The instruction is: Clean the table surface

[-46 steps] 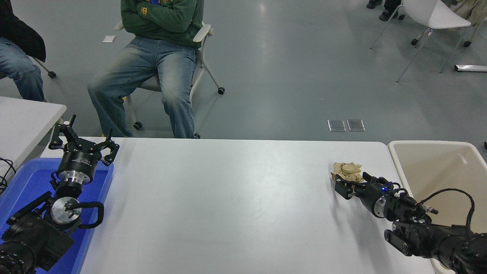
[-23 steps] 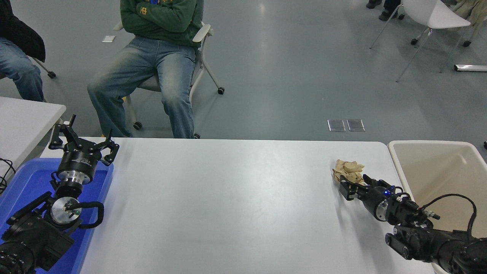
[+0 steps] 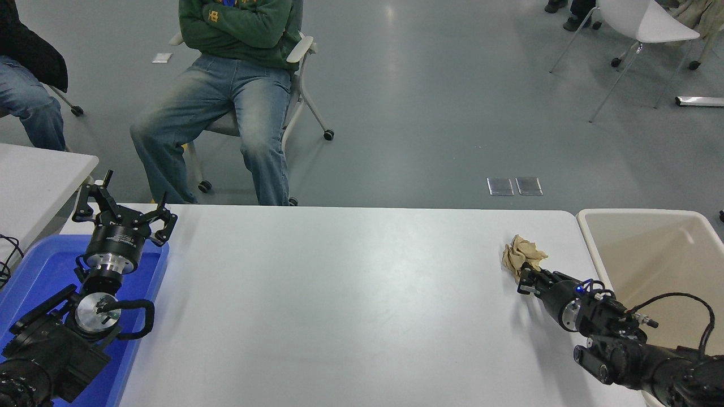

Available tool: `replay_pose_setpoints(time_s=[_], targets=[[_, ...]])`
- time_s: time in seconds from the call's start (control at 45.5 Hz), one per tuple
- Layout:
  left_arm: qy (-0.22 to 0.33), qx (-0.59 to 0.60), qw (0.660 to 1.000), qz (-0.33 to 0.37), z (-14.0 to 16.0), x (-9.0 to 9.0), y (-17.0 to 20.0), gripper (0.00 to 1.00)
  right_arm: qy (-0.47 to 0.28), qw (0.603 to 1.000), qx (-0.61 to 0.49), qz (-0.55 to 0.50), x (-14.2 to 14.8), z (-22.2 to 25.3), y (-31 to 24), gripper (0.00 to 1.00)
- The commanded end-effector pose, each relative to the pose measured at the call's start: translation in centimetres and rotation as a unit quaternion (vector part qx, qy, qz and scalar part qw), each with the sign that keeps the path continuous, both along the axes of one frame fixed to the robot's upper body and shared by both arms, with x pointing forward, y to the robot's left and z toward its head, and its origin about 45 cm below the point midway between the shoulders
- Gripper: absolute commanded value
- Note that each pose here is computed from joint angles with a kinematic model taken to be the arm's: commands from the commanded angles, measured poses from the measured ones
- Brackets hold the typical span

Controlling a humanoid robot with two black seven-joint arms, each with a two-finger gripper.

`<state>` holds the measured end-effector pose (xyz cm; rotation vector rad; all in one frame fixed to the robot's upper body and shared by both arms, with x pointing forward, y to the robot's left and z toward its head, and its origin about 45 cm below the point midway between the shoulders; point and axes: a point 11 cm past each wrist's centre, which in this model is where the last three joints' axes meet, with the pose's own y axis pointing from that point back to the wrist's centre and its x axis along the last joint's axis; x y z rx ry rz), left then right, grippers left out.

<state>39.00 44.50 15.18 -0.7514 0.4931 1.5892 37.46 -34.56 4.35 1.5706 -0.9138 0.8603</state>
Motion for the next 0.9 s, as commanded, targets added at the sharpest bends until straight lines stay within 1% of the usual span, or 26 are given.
replay_pose_setpoints(time_s=[0.0,0.132,0.286,0.352,0.484,0.681,0.769,0.879], targets=[[0.0,0.0,1.0,0.0,0.0,0.0,0.0,1.0,0.008,0.998,0.052,-0.017,0.4,0.3,0.3,0.0],[0.0,0.0,1.0,0.0,0.0,0.0,0.0,1.0,0.0,0.997,0.072,-0.022,1.3,1.2,0.4,0.0],[0.0,0.0,1.0,0.0,0.0,0.0,0.0,1.0,-0.014,0.992,0.109,-0.064,2.5,2.5,-0.3,0.0],[0.0,0.0,1.0,0.0,0.0,0.0,0.0,1.0,-0.019,0.989,0.121,-0.082,2.5,2.6,-0.8,0.0],[0.0,0.0,1.0,0.0,0.0,0.0,0.0,1.0,-0.038,0.984,0.111,-0.132,2.4,3.5,-4.7,0.0],[0.0,0.0,1.0,0.0,0.0,0.0,0.0,1.0,-0.057,0.97,0.148,-0.183,2.2,4.0,-6.3,0.0],[0.0,0.0,1.0,0.0,0.0,0.0,0.0,1.0,-0.059,0.958,0.183,-0.212,2.3,4.2,-6.8,0.0],[0.0,0.0,1.0,0.0,0.0,0.0,0.0,1.0,-0.054,0.935,0.241,-0.253,2.3,5.1,-8.9,0.0]])
